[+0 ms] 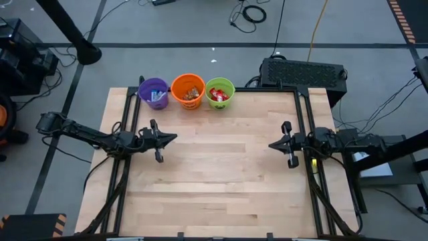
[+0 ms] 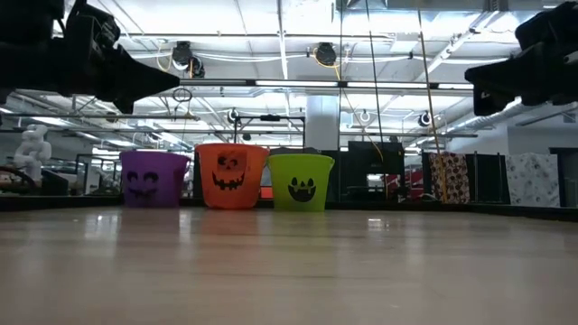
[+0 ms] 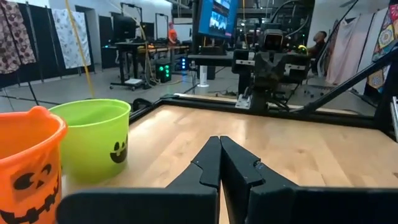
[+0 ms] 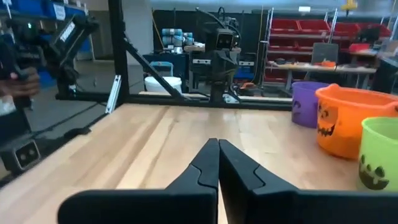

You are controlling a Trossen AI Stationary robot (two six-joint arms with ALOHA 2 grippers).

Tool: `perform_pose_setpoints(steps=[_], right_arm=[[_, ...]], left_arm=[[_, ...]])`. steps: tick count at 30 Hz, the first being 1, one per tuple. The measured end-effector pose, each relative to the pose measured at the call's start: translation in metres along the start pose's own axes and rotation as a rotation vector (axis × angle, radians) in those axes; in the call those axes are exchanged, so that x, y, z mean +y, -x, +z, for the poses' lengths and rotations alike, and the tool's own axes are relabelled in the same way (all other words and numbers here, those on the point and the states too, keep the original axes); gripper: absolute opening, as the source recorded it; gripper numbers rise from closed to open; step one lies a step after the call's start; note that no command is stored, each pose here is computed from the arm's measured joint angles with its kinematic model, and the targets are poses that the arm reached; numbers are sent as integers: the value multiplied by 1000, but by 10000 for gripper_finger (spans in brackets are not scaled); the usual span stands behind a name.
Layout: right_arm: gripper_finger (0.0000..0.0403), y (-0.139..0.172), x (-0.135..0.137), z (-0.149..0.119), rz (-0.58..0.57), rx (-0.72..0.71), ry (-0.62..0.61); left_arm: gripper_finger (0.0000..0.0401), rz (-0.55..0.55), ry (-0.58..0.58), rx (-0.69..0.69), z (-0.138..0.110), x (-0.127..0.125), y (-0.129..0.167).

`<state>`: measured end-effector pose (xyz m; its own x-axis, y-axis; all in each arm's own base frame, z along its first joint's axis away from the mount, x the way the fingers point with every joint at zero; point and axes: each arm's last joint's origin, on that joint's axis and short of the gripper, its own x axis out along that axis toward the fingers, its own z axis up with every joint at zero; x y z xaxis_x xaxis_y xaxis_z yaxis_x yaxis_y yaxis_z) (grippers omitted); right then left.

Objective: Sort candy by brand, put in halloween buckets
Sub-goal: Return to Home Position

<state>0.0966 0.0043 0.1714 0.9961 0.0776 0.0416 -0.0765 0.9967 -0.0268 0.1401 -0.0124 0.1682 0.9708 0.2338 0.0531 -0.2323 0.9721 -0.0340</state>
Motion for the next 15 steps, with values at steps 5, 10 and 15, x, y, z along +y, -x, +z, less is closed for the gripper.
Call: perform_pose_setpoints(steps=[5, 10, 15], right_arm=[[0, 0, -1, 0, 1, 3, -63], [0, 0, -1, 0, -8, -5, -78], [0, 0, -2, -1, -33, 9, -121]], left_arm=[[6, 0, -2, 5, -1, 0, 0], [6, 1, -11, 28, -3, 0, 0], [6, 2, -18, 48, -5, 0, 0]])
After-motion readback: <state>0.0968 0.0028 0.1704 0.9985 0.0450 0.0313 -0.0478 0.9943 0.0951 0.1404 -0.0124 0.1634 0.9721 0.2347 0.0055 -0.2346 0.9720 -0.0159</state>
